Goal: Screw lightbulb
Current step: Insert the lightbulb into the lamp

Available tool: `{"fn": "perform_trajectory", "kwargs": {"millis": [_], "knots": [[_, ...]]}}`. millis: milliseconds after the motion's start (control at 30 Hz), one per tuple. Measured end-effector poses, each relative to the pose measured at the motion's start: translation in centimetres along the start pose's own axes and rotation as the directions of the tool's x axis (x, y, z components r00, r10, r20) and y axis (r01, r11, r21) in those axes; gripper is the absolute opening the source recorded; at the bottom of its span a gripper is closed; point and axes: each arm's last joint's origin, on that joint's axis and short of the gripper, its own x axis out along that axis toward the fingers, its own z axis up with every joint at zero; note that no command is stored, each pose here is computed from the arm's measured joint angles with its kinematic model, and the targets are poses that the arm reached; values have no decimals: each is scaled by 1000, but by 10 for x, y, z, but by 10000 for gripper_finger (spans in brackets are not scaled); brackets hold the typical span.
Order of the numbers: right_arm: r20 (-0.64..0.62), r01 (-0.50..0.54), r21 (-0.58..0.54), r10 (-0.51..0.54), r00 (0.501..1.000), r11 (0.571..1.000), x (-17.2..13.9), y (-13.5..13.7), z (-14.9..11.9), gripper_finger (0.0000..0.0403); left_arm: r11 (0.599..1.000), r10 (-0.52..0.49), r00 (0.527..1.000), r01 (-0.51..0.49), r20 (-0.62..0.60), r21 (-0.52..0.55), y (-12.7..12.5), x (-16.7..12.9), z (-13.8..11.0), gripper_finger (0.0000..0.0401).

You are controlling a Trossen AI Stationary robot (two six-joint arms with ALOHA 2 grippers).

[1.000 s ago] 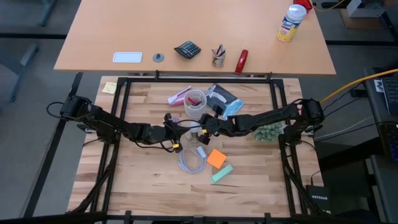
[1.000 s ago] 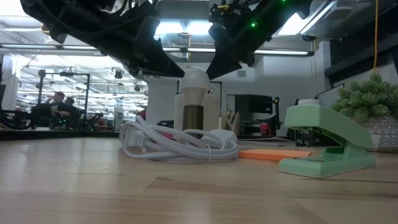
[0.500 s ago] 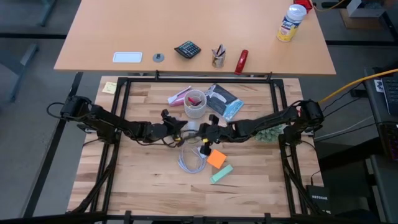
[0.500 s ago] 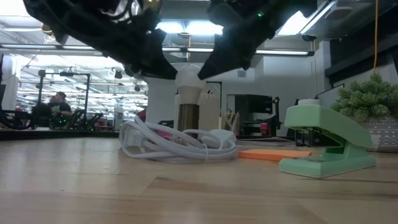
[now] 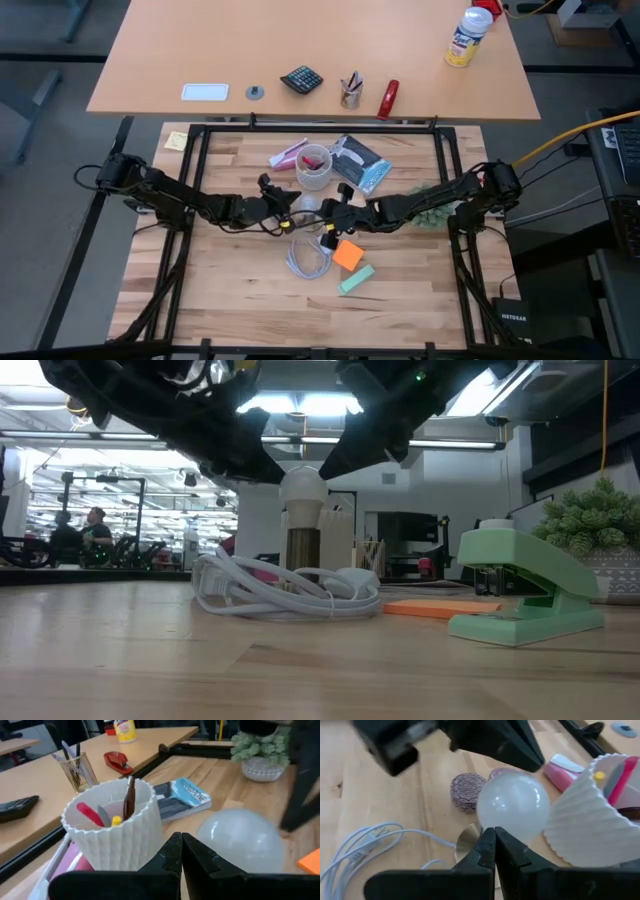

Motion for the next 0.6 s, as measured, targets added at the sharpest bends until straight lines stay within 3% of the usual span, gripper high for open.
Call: {"fn": "perform_trajectory", "kwargs": {"millis": [167,367,467,600], "knots": [[15,55,-20,-55,998,998,-2,1,0,7,1000,9,999,-10,46,4,5,-9,13,1],[40,160,-29,-159,987,987,-2,-1,0,7,997,-60,998,58,32,47,1,-27,18,1],[53,220,-28,-218,975,975,-3,-3,1,7,984,-162,987,162,-8,79,-6,-33,14,1],[65,300,-23,-298,953,954,-2,-8,1,7,936,-339,939,342,-47,78,-16,-36,9,1]]}}
